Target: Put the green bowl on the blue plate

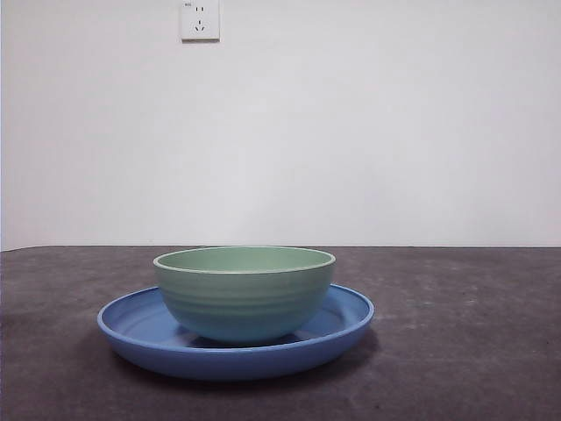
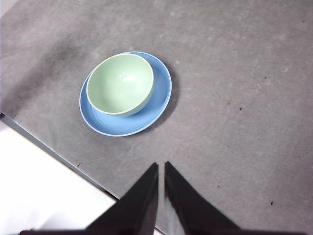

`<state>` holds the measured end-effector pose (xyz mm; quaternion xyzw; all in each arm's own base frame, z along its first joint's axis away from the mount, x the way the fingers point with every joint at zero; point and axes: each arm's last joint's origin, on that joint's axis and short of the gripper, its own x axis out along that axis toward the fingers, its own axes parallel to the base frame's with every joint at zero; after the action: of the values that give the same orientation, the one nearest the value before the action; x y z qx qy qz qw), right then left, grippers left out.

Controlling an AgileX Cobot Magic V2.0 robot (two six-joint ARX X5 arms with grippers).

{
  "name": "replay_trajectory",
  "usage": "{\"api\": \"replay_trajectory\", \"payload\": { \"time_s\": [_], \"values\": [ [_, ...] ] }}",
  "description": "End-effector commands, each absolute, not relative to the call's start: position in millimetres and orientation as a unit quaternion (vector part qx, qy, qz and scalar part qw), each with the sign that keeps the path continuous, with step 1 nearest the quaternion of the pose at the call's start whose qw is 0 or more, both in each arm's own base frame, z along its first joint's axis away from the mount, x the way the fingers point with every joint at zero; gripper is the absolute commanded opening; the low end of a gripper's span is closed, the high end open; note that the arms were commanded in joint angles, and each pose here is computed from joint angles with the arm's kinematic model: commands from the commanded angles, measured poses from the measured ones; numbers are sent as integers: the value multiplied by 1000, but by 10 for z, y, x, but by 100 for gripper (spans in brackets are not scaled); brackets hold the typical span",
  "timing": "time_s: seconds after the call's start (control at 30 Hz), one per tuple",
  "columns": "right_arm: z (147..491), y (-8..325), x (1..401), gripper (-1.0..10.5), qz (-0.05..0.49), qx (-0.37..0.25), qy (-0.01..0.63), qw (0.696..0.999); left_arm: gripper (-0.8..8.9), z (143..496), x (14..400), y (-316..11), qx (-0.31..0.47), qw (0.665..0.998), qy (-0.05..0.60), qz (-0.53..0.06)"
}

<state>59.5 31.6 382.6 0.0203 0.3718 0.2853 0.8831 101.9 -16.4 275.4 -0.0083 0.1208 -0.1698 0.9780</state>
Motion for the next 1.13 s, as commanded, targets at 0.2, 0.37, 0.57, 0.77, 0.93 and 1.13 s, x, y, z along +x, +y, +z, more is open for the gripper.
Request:
{"api": "replay_trajectory", "payload": {
  "time_s": [0.2,0.37,0.57,0.77,0.93,1.13],
  "values": [
    [3880,319,591,19,291,16,359,887,19,2032,1000,-19,-73,993,94,-5],
    [3880,319,590,19,291,16,359,887,19,1758,1004,10,-74,993,88,21],
    [3880,319,591,19,291,16,359,887,19,1542,1003,40,-74,992,97,37],
    [3880,319,590,19,291,16,359,887,19,1476,962,42,-73,992,96,38],
    [3880,319,590,19,291,16,359,887,19,1489,955,41,-59,994,88,36],
    [3880,319,590,19,291,16,359,887,19,1490,955,38,-50,994,88,34]
  ]
}}
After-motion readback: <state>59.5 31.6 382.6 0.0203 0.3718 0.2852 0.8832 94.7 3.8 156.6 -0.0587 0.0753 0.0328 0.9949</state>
